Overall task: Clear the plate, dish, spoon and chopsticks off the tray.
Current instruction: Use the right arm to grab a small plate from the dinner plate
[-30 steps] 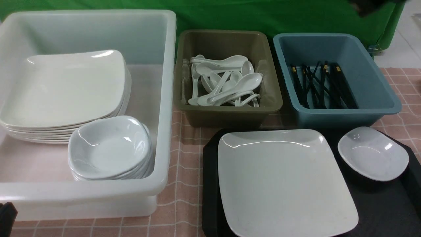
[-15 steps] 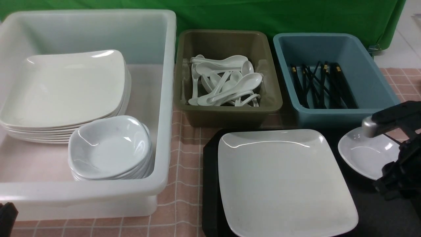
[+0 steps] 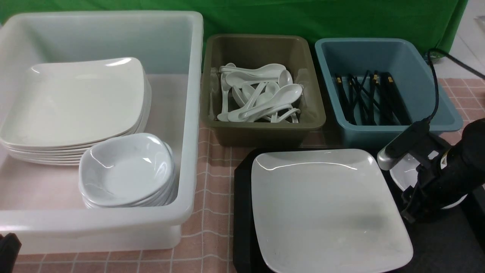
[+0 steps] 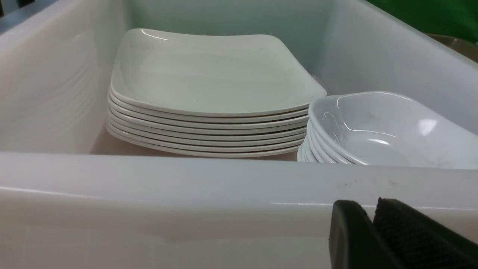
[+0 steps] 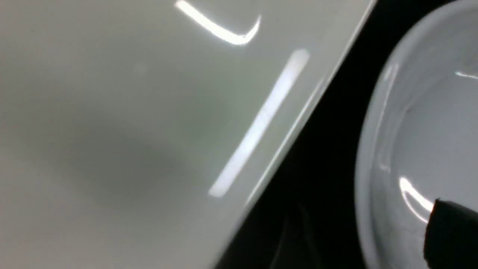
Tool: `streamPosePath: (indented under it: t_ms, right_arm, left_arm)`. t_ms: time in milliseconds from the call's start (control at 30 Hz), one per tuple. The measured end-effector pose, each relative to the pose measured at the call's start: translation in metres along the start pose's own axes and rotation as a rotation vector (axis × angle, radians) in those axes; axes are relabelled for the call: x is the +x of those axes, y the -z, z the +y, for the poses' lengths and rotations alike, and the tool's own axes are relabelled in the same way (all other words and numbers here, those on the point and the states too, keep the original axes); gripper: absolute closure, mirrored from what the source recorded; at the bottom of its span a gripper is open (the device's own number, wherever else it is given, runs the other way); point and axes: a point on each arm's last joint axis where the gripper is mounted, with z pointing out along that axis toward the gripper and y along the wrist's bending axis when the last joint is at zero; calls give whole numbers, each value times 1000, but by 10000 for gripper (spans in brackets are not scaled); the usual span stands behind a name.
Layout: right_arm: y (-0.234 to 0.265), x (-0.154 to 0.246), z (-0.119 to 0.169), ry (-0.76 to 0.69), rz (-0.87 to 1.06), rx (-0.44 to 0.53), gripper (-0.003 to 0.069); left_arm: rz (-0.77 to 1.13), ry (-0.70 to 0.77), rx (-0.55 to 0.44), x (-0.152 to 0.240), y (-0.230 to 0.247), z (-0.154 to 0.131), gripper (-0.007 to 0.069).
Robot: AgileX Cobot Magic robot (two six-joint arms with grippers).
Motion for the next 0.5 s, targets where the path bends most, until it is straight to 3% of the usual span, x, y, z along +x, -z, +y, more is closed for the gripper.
streamPosePath:
  t_ms: [167,267,300,333,500]
  right_arm:
    - [-14,-2,1,14,-8,0,198]
    - [-15,-3,0,23,-10,6,337]
    - [-15,-3,0,26,-9,7,351]
    - [-13,-3,-1,44,-11,16,459]
    - [11,-3,-4,53,-26,44,517]
  left_arm:
    - [0,0,0,0,0,0,537]
    - [0,0,0,0,0,0,533]
    - [0,0,0,0,0,0,533]
    - [0,0,0,0,0,0,533]
    - [0,1,0,0,0,0,530]
